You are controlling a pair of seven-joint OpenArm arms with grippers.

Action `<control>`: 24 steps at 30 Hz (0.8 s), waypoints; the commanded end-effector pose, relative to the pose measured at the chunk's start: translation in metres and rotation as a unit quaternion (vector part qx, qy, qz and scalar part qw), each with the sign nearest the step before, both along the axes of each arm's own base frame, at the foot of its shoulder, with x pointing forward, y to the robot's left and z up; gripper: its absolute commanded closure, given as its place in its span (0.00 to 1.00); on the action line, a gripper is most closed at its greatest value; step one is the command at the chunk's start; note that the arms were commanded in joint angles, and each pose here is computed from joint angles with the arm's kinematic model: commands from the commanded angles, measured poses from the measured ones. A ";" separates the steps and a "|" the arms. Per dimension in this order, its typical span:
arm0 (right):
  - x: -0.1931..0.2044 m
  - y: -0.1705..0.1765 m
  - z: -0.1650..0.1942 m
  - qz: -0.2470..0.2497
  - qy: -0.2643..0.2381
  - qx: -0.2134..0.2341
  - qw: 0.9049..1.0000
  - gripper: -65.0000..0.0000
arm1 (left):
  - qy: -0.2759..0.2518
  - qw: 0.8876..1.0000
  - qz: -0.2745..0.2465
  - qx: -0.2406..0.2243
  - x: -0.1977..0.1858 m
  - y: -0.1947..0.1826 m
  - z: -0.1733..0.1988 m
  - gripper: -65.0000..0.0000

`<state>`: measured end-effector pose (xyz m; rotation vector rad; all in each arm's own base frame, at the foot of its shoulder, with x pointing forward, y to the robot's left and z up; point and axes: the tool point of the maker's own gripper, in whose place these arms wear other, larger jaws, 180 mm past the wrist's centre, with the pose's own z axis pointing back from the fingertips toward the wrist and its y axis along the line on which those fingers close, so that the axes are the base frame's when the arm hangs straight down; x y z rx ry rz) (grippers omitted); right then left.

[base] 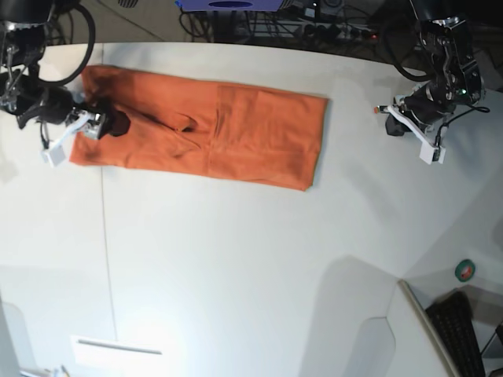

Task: Layout the t-shirt on the table in an organized manner, then fold the t-shirt properly
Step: 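Grasp both ends of the folded shirt with both grippers, then fold the shirt in half with the right gripper toward the left gripper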

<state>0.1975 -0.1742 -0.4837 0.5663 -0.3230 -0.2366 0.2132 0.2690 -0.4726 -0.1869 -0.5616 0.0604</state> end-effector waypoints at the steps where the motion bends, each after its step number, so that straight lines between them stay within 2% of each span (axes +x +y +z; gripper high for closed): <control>1: 0.000 0.005 0.001 0.010 0.001 0.002 1.000 0.03 | -0.020 1.000 -0.012 0.000 0.011 -0.005 0.008 1.00; 3: 0.001 0.007 0.001 0.012 0.000 0.004 1.000 0.04 | -0.015 0.999 -0.036 -0.006 0.012 -0.023 0.004 1.00; 8: 0.000 0.005 0.001 0.009 0.002 0.003 1.000 0.27 | -0.001 0.996 -0.083 -0.027 0.010 -0.060 -0.007 1.00; 15: 0.003 0.004 0.001 0.006 0.000 0.003 1.000 0.45 | 0.003 0.991 -0.127 -0.050 0.012 -0.104 -0.012 1.00; 24: 0.025 0.000 0.010 0.000 -0.031 -0.005 1.000 0.91 | 0.014 0.985 -0.164 -0.061 0.004 -0.130 -0.017 1.00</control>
